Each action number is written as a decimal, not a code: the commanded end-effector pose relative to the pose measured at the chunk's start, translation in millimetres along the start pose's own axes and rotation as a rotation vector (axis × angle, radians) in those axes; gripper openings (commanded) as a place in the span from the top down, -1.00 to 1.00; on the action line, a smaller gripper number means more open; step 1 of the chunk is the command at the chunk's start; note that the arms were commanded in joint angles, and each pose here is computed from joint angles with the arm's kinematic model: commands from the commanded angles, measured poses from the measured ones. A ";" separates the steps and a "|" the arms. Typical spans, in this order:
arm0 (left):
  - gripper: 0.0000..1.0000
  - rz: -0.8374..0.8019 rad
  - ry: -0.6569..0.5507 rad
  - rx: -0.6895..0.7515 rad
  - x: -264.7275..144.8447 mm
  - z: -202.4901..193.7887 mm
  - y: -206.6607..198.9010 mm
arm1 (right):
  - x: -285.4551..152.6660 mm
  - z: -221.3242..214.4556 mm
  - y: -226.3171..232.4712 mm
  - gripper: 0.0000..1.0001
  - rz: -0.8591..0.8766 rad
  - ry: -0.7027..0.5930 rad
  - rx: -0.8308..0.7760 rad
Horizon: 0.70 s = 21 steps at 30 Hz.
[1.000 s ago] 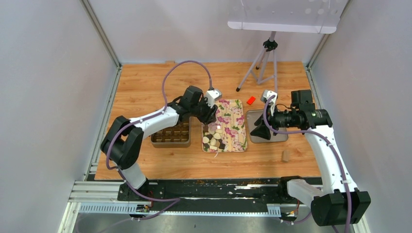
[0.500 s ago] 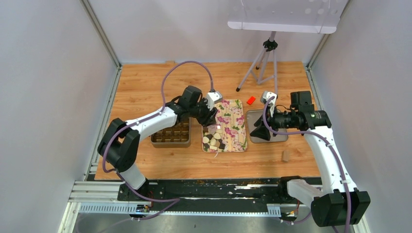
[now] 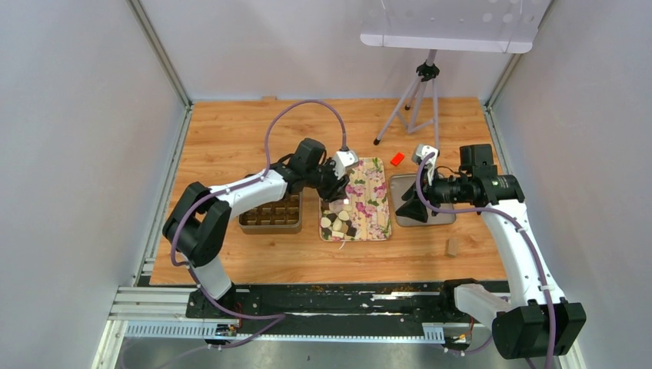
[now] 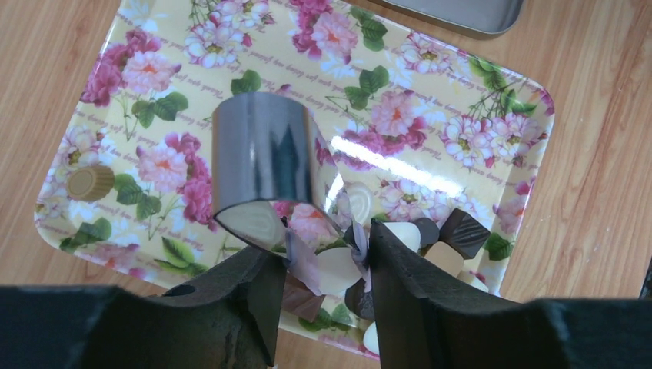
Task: Pack the chocolate
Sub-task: Pick up the fake chocolate from the plate.
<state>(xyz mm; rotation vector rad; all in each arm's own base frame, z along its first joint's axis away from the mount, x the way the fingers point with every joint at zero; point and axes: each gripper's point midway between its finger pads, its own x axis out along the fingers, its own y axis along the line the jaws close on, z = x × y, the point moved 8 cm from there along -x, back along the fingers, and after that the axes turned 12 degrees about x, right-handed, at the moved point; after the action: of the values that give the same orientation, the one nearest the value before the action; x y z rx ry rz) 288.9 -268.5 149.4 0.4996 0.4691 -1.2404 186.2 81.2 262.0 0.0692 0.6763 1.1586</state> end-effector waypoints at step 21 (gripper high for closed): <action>0.04 0.022 -0.363 0.034 -17.2 46.1 -9.2 | 1.0 5.8 -1.6 -0.06 0.012 -0.026 -0.036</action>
<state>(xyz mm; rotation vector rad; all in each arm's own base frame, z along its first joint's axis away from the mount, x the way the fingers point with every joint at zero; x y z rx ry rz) 268.7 -268.5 168.0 0.3645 0.2701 -1.2904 187.7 81.3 260.5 0.0727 0.6827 1.1586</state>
